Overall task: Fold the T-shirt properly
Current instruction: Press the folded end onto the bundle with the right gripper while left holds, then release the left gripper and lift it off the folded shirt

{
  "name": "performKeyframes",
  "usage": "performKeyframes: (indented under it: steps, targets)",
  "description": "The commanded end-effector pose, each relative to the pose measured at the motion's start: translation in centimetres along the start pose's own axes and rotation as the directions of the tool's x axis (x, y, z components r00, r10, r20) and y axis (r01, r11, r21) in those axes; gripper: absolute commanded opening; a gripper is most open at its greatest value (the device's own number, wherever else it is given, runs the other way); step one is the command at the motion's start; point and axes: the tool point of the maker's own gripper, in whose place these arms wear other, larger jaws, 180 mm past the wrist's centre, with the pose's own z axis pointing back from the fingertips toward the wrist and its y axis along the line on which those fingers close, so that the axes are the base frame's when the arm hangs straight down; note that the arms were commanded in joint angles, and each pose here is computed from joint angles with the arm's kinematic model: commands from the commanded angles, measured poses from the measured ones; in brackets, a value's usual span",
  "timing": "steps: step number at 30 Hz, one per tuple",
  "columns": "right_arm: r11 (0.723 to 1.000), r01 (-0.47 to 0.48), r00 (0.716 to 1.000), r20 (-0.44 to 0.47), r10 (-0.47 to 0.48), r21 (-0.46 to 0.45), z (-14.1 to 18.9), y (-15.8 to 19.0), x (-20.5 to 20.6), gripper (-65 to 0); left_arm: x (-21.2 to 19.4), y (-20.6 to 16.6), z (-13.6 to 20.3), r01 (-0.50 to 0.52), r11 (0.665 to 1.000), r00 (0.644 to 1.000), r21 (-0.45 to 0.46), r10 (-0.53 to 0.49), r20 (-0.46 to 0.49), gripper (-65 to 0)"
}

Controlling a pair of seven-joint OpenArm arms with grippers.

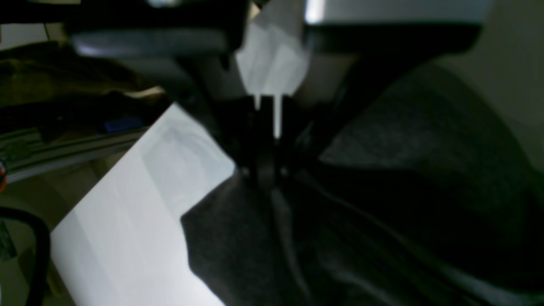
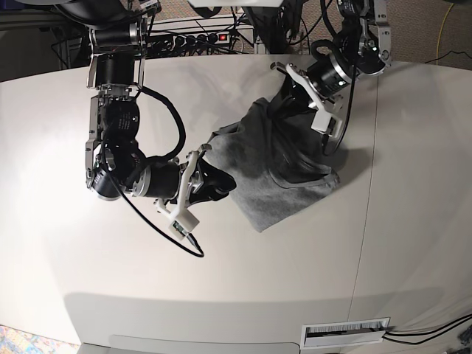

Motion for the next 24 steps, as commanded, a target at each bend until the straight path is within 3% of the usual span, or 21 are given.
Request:
performKeyframes:
  steps: [1, 6, 15, 20, 24]
  targets:
    - [1.000, -0.029, 0.998, 0.057, 0.029, 0.002, 0.6, 0.0, 1.9, -50.4, 1.3, -0.5, 0.2, 0.010, 1.000, 0.999, -0.021, -0.009, 0.050, -65.0]
    - [0.999, -0.035, 0.999, 0.032, 0.036, -0.032, 0.6, -0.6, 1.5, -50.4, 2.9, -0.2, 1.1, 0.050, 0.999, 0.995, 0.009, -0.051, 0.084, -65.0]
    - [0.998, -0.039, 0.999, 0.028, 0.040, -0.052, 0.6, -0.9, 1.5, -50.4, 5.5, 4.8, 5.5, 0.187, 0.946, 0.976, 0.264, -0.210, 0.060, -65.0]
    - [0.998, -0.039, 0.999, 0.028, 0.040, -0.052, 0.6, -0.9, 1.5, -50.4, 5.8, 7.0, 7.5, 0.222, 0.919, 0.970, 0.326, -0.243, 0.026, -65.0]
    - [0.998, -0.039, 0.999, 0.028, 0.040, -0.052, 0.6, -0.9, 1.5, -50.4, 4.8, 7.2, 8.0, 0.218, 0.919, 0.973, 0.330, -0.230, 0.000, -65.0]
